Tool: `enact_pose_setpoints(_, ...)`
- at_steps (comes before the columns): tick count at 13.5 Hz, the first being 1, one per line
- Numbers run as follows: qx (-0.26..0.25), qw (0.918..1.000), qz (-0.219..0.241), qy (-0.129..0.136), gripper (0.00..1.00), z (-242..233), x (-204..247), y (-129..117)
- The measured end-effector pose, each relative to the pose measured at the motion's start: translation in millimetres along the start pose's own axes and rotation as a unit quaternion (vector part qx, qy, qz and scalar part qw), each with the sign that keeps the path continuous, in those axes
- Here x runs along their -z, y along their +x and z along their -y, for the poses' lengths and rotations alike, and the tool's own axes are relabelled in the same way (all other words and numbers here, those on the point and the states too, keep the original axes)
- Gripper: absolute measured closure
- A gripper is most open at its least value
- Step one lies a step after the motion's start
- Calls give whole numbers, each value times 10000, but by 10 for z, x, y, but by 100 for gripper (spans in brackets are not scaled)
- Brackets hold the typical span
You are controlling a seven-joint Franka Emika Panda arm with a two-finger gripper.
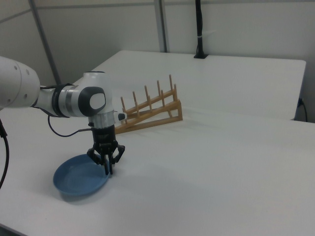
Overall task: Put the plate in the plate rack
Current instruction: 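Lower the gripper to the blue plate's rim and close on it, then lift the plate by its rim and tilt it upright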
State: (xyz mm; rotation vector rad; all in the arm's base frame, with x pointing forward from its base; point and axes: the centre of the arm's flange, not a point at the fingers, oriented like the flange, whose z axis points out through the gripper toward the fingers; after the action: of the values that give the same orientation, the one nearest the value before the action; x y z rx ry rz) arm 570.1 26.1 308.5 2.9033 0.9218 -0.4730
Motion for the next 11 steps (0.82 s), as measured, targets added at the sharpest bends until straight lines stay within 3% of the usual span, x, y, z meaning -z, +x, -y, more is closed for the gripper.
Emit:
enact_pose_setpoints(1,0,10000,-24,-16,92,-4,36,3)
enact_pose_setpoints(4,-38,9997,-221,-130,92,-71,256,42)
enact_pose_setpoints(11,-387,9891,-1237,-697,95,-345,1429,134)
